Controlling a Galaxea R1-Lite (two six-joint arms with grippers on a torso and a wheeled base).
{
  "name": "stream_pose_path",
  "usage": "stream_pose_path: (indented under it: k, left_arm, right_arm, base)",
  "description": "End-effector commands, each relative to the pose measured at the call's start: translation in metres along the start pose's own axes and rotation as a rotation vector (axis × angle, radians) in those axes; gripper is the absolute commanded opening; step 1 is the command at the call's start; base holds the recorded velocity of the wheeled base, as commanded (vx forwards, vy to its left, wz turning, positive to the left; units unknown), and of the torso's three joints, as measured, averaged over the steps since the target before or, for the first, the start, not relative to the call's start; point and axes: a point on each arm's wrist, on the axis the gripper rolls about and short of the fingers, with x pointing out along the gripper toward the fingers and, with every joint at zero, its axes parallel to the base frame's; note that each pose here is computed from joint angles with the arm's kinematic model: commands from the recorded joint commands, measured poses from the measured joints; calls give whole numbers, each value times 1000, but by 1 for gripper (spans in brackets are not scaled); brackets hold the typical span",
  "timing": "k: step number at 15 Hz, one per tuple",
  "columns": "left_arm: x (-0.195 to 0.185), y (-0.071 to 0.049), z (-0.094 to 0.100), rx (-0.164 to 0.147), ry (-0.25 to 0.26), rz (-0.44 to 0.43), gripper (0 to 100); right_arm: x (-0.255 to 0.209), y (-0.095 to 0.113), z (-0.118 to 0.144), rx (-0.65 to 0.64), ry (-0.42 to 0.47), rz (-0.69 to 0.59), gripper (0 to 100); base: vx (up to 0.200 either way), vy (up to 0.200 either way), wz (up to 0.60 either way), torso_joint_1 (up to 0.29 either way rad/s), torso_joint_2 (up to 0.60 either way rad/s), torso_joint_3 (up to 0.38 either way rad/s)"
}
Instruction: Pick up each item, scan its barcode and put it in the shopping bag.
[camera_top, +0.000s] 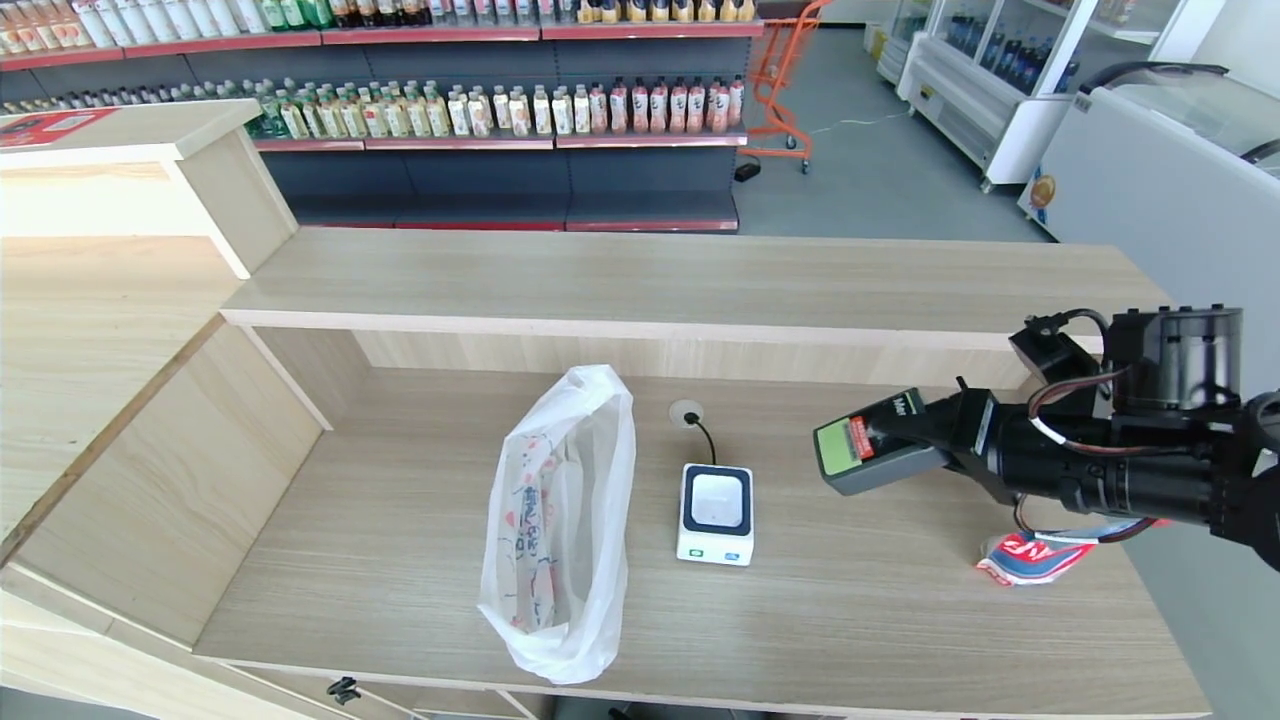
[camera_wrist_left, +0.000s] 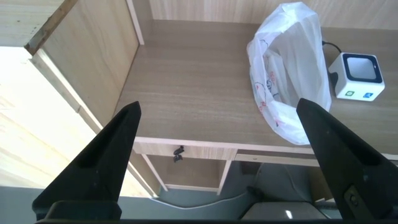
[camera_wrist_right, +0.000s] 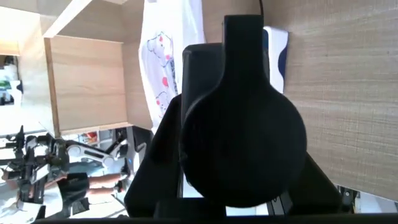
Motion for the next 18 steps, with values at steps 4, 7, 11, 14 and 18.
stream_pose_path:
  k: [4, 7, 11, 14, 18]
  left_arm:
    - [0, 0, 0, 0, 2, 0, 100]
    - [0, 0, 0, 1, 0, 0, 100]
    - [0, 0, 0, 0, 0, 0, 100]
    - [0, 0, 0, 0, 0, 0, 100]
    - [0, 0, 0, 0, 0, 0, 100]
  right_arm:
    - [9, 3, -12, -4, 41, -9, 0]
    - [9, 4, -13, -6, 36, -19, 0]
    - [9, 4, -13, -6, 29, -27, 0]
    - [16, -1, -16, -18, 53, -40, 0]
    - [55, -29, -30, -178, 86, -227, 0]
  base:
    - [0, 0, 0, 0, 0, 0]
    - [0, 67, 0, 1, 1, 1]
    - [0, 200, 0, 1, 2, 2]
    - [0, 200, 0, 9, 10, 4]
    - [0, 100, 0, -4, 2, 1]
